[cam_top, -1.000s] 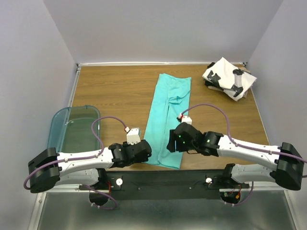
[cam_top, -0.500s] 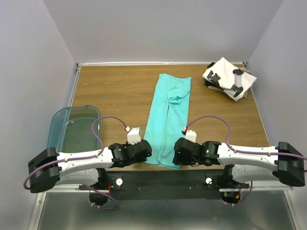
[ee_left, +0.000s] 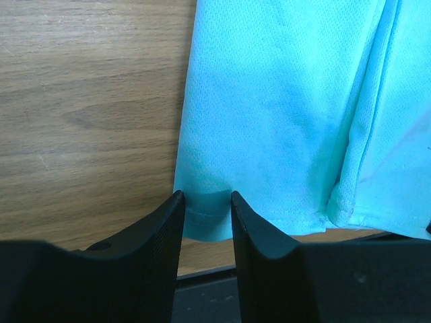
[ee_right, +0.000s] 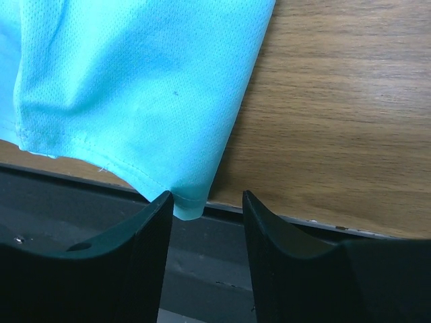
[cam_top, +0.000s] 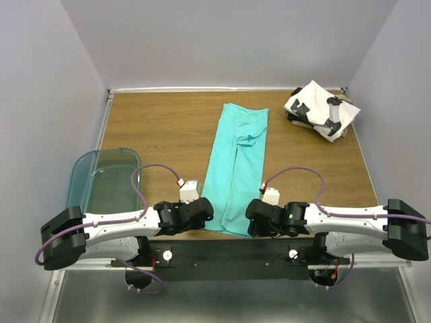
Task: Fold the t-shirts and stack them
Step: Fold the tshirt
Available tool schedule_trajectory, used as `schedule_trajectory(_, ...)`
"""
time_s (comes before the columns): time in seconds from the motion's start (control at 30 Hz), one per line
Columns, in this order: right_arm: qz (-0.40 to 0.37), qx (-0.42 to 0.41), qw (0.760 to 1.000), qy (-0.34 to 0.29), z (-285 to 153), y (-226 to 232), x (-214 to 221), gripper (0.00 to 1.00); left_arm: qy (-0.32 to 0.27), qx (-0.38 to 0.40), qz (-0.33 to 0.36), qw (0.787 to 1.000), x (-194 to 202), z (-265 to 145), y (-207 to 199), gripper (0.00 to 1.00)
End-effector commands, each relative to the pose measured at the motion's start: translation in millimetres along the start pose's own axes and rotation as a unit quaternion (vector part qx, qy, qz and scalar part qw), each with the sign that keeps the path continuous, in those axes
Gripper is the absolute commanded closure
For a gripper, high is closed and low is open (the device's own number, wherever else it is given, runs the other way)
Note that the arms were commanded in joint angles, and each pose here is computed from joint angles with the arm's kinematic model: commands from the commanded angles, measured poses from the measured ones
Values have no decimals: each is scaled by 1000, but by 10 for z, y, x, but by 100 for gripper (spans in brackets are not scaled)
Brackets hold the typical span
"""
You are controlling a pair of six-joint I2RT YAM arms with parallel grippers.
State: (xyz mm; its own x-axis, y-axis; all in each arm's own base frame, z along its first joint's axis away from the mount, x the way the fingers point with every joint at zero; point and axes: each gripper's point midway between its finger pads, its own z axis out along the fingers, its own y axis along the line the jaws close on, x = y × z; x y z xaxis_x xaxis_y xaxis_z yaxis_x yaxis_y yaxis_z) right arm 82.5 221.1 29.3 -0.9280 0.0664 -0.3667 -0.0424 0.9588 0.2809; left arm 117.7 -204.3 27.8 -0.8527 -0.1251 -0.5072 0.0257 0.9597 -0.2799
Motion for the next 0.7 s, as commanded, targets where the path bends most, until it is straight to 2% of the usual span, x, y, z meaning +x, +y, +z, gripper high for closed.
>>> schedule_trajectory(0.0, 9, 10, 1000, -17, 65, -51, -16, 48, 2, -1, 4, 1000, 20, 25, 15, 59)
schedule_trajectory(0.27, -1, 8, 1000, 0, 143, -54, 79, 59, 10, 5, 10, 1000, 60, 7, -2, 65)
schedule_trajectory(0.4, -1, 7, 1000, 0, 147, -69, 90, 73, 12, 9, 10, 1000, 77, -6, -12, 77)
schedule_trajectory(0.43, -1, 6, 1000, 0, 142, -63, 90, 80, 15, 12, 11, 1000, 85, -12, -27, 78)
schedule_trajectory(0.47, -1, 7, 1000, 0, 145, -81, 94, 83, 16, 10, 12, 1000, 93, -7, -23, 83)
schedule_trajectory(0.53, 2, 2, 1000, -3, 127, -82, 86, 88, 21, 10, 15, 1000, 123, -7, -27, 84)
schedule_trajectory(0.6, 0, 1, 1000, -3, 124, -106, 97, 90, 22, 10, 17, 1000, 138, -3, -37, 92)
schedule_trajectory(0.67, 3, -5, 1000, -5, 92, -115, 91, 95, 26, 15, 19, 999, 171, -1, -61, 97)
